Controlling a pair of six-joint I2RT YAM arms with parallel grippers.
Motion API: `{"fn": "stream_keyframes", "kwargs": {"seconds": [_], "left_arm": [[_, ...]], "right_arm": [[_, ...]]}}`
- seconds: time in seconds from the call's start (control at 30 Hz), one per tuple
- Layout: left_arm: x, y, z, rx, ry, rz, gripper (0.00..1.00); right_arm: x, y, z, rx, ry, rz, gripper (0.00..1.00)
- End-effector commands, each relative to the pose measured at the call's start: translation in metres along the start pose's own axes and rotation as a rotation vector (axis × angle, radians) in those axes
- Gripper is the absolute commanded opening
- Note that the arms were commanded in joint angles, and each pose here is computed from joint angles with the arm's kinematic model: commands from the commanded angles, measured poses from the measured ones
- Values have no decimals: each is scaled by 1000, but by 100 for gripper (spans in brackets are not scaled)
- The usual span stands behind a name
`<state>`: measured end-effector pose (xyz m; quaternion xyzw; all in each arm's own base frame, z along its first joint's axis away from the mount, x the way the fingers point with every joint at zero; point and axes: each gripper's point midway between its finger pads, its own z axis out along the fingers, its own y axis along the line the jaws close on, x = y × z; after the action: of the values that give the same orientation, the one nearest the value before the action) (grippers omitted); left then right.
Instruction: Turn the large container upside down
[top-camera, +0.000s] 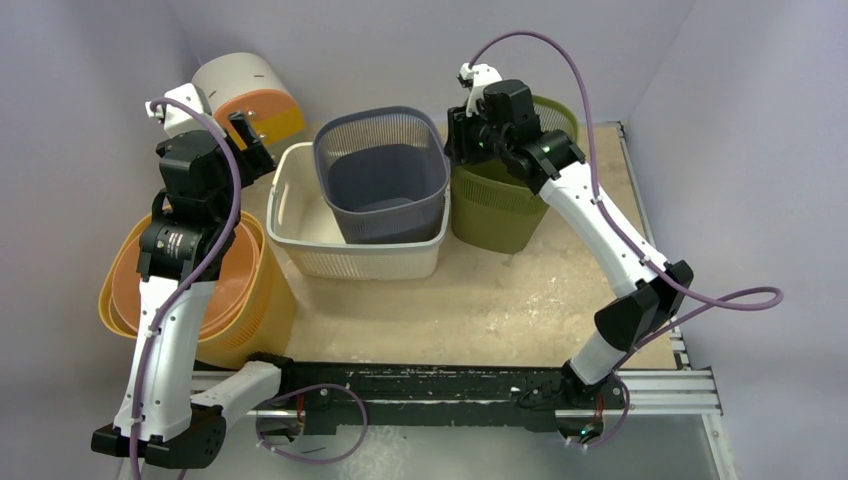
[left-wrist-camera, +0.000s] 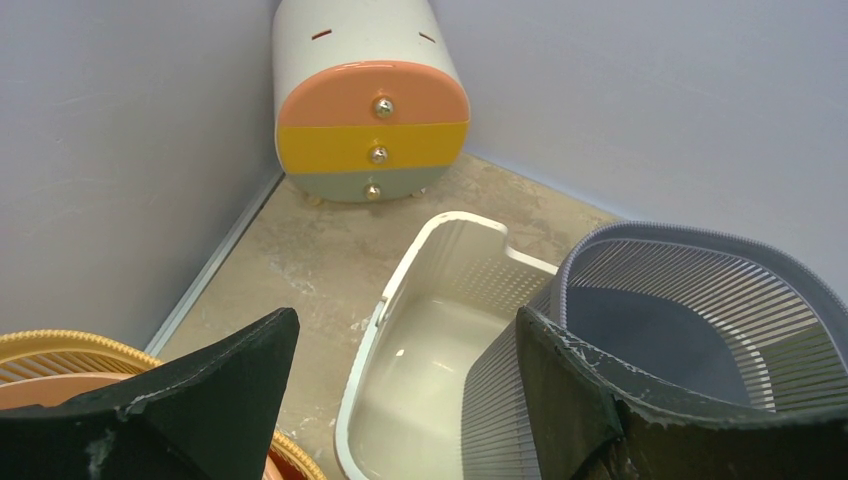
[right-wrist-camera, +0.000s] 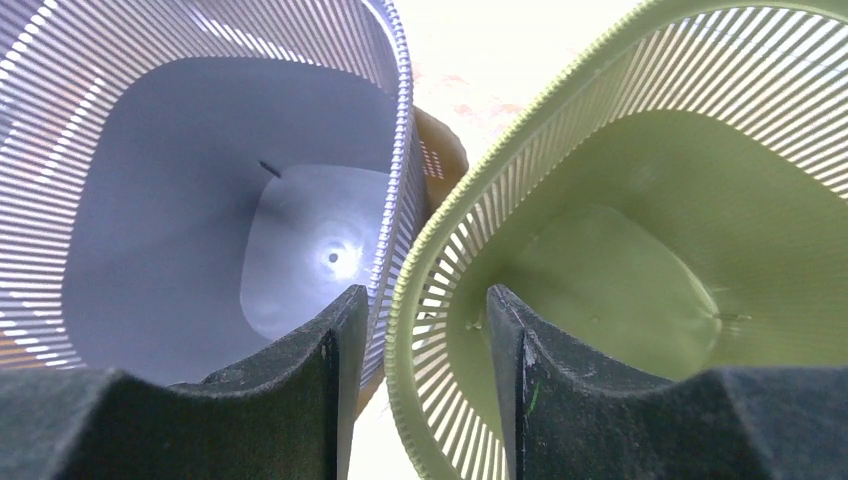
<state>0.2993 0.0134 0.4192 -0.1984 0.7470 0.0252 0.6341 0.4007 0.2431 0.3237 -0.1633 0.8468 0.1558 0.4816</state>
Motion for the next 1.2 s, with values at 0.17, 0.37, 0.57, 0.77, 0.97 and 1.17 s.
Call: {"fn": "stream_keyframes", "kwargs": {"seconds": [0.17, 0.37, 0.57, 0.77, 0.97, 1.17], "left_arm": [[-10, -2, -6, 17, -37, -26, 76], [-9, -2, -5, 14, -32, -26, 76], [-9, -2, -5, 17, -35, -30, 76], [-6, -2, -3, 10, -28, -23, 76], [-4, 0, -2, 4, -23, -8, 76], [-3, 3, -3, -5, -23, 3, 76]], "right_arm": [[14, -22, -10, 109, 41, -29, 49], [-8, -15, -22, 80, -38, -10, 49], [-11, -22, -13, 129, -46, 18, 49], [-11, -22, 8, 148, -50, 83, 49], [-30, -20, 4, 170, -99, 124, 50], [-62, -33, -32, 262, -238, 200, 50]]}}
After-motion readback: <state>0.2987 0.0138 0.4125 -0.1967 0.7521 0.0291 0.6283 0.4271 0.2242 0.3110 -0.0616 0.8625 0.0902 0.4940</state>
